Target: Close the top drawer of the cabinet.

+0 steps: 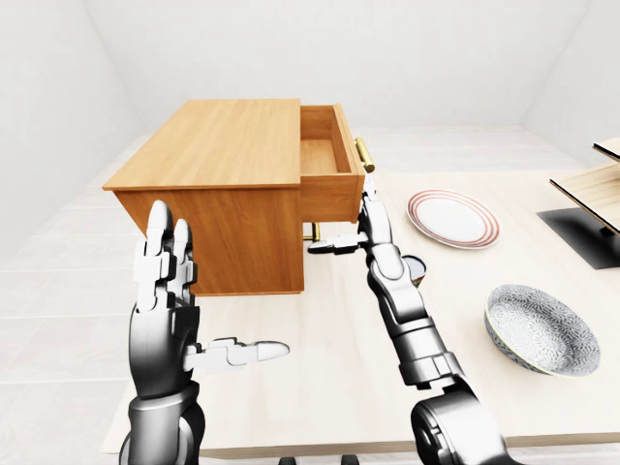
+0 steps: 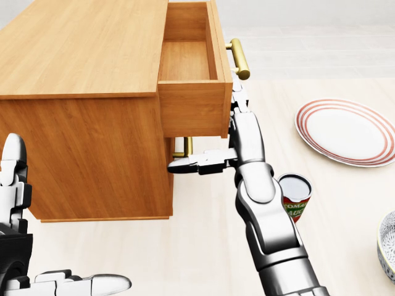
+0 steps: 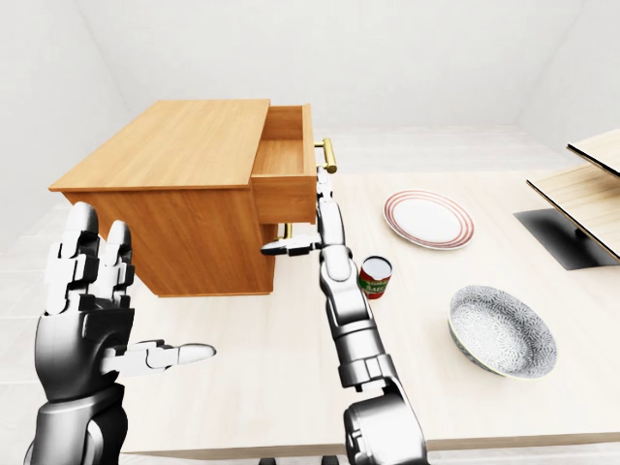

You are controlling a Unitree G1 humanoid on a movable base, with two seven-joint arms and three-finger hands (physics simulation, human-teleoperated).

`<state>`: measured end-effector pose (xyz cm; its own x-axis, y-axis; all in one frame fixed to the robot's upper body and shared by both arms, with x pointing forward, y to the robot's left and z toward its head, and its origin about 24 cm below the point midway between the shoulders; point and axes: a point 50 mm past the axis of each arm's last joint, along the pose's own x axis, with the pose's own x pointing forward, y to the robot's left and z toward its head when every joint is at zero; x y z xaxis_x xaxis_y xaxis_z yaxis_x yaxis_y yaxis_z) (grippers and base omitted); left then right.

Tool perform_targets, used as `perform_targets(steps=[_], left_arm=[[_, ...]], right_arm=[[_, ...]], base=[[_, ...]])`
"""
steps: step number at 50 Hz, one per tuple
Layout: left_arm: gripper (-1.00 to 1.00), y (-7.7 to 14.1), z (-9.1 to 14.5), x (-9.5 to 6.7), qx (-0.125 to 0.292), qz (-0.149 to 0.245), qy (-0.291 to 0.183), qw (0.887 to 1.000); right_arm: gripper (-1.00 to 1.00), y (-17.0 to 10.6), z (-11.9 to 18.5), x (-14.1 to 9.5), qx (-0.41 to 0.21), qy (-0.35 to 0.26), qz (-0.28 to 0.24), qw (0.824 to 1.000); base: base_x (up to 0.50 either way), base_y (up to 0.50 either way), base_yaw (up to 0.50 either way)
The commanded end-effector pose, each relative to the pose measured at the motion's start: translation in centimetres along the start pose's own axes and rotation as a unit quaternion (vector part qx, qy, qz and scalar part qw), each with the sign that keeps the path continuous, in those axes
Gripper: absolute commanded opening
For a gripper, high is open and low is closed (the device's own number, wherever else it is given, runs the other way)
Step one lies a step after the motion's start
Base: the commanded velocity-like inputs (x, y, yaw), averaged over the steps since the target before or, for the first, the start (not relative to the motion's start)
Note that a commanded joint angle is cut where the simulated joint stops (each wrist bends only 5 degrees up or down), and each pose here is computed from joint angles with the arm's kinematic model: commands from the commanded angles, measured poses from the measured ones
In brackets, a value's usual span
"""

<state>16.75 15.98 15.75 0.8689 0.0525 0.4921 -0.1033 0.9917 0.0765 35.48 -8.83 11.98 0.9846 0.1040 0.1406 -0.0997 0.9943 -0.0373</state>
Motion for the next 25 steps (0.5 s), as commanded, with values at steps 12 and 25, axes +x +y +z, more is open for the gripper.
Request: perform_targets(steps=[12, 25], left_arm=[[1.0, 0.0, 0.1, 0.0, -0.004, 0.0, -0.002, 1.0], [1.0, 0.1, 0.1, 0.0, -0.005, 0.001, -0.002, 1.0]], right_arm=[[1.0, 4.0, 1.3, -0.5, -0.009, -0.016, 0.078, 0.997], [1.0, 5.4, 1.4, -0.9, -0.009, -0.018, 0.098, 0.995]], base=[[0.0, 0.0, 0.0], [0.0, 0.0, 0.0]])
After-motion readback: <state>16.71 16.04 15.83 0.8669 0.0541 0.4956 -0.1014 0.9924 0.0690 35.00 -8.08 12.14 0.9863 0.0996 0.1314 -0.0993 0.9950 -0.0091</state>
